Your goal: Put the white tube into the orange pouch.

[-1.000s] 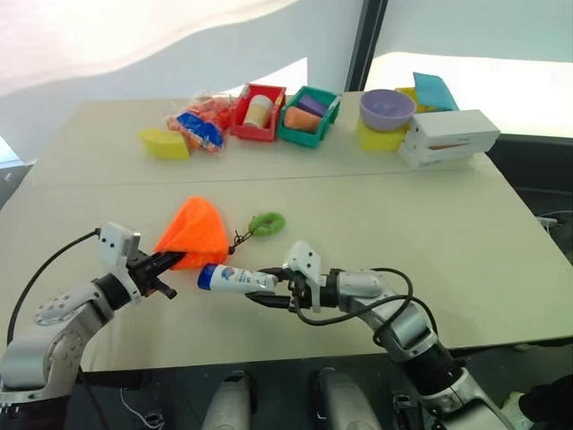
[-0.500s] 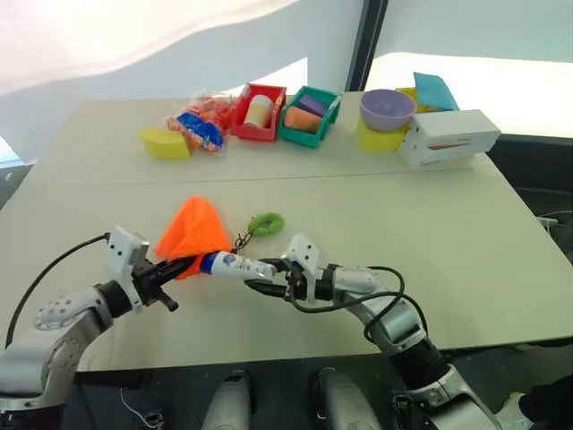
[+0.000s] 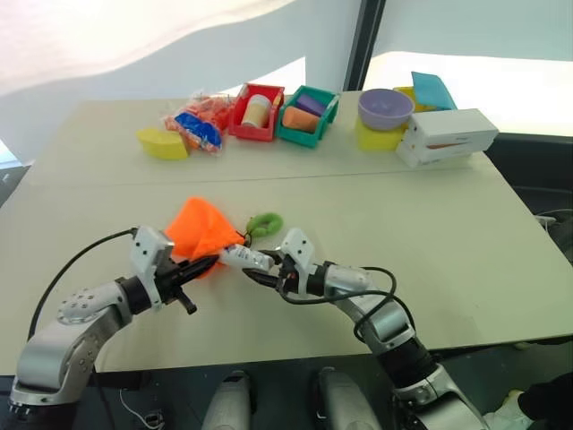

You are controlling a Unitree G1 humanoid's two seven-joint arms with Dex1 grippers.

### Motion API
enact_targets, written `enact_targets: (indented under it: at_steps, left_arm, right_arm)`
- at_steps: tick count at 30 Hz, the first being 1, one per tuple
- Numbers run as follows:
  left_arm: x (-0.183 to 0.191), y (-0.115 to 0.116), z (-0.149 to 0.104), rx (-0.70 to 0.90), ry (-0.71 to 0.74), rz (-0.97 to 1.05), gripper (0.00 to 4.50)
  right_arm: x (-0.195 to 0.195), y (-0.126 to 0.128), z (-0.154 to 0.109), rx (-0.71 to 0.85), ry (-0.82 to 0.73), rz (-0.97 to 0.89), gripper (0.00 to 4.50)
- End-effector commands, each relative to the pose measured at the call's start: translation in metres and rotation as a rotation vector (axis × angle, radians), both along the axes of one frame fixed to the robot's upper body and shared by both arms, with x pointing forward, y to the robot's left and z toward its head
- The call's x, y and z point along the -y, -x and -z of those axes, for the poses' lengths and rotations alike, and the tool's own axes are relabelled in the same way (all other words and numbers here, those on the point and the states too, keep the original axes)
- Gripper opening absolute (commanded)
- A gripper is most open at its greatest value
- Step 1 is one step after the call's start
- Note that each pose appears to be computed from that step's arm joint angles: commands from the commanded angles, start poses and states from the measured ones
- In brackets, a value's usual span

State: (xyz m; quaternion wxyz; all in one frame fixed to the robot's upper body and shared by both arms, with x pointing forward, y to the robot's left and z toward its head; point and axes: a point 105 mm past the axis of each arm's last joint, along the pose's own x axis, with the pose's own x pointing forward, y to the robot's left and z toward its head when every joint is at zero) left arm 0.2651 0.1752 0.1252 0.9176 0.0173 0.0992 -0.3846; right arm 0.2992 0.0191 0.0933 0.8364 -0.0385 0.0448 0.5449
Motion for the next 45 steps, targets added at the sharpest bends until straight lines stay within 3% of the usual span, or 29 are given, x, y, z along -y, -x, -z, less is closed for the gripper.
enact_targets:
  at_steps: [1,12,20,26,27,41,45]
  left_arm:
    - [0.019,0.008,-0.005,0.018,-0.026,0.09,0.0]
    - [0.054,0.02,-0.01,0.024,-0.013,0.21,0.0]
    - [0.057,0.022,-0.005,0.018,-0.02,0.215,0.0]
    - [0.043,0.019,-0.002,0.011,-0.017,0.157,0.0]
    - [0.036,0.018,-0.002,0.009,-0.009,0.131,0.0]
    - [-0.035,0.005,-0.006,-0.014,0.09,-0.141,0.0]
    - [-0.044,0.004,-0.005,-0.018,0.078,-0.163,0.0]
  right_arm:
    - [-0.016,-0.005,-0.024,0.074,-0.06,0.006,1.64]
    - [-0.04,-0.018,-0.028,0.104,0.016,0.018,1.64]
    - [-0.067,-0.016,-0.037,0.155,0.04,-0.055,1.64]
    - [-0.057,-0.013,-0.037,0.154,0.045,-0.068,4.36]
    - [-0.051,-0.012,-0.036,0.151,0.044,-0.068,4.48]
    - [0.01,0.009,-0.031,0.07,0.041,-0.111,4.48]
    - [0.013,0.005,-0.028,0.059,0.038,-0.081,3.17]
